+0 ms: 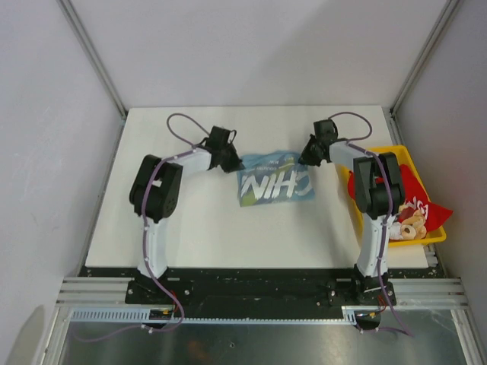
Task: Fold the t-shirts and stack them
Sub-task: Fold the long partially folded tshirt into a neat square
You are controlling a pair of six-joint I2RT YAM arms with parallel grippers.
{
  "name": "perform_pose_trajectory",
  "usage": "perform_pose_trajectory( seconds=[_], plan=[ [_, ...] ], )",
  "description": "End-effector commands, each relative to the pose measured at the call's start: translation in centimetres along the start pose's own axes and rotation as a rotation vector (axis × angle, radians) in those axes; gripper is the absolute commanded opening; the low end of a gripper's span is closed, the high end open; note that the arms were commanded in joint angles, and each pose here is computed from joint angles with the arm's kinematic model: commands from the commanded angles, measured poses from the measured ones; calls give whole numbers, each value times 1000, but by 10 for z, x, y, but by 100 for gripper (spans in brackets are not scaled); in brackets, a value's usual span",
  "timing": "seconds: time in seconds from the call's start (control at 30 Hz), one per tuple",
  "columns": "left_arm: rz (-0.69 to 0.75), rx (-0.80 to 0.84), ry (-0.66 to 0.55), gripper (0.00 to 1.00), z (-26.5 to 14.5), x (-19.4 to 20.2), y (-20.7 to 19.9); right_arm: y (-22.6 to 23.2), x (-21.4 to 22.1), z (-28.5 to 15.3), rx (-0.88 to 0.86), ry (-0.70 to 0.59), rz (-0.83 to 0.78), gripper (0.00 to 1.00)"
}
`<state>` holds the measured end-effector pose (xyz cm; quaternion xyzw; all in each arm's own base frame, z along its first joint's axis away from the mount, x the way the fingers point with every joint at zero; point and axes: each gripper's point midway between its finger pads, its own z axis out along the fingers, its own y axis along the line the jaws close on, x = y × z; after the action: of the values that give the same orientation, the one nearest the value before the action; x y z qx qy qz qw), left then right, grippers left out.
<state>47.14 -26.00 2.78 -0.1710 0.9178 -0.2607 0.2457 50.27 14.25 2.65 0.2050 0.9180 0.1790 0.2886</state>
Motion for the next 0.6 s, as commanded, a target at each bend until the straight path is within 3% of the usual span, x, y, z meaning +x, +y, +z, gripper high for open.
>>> perform_pose_trajectory(
  seconds=[0.0,0.23,0.57],
  plan=[
    [-12,-52,-25,0,-46,24,17,-18,63,-29,96,116,-33,0],
    [38,-14,-50,0,-110,61,25,-13,98,-89,80,100,-82,0],
    [69,58,-102,0,-154,66,21,13,71,-151,13,-75,-116,0]
  ],
)
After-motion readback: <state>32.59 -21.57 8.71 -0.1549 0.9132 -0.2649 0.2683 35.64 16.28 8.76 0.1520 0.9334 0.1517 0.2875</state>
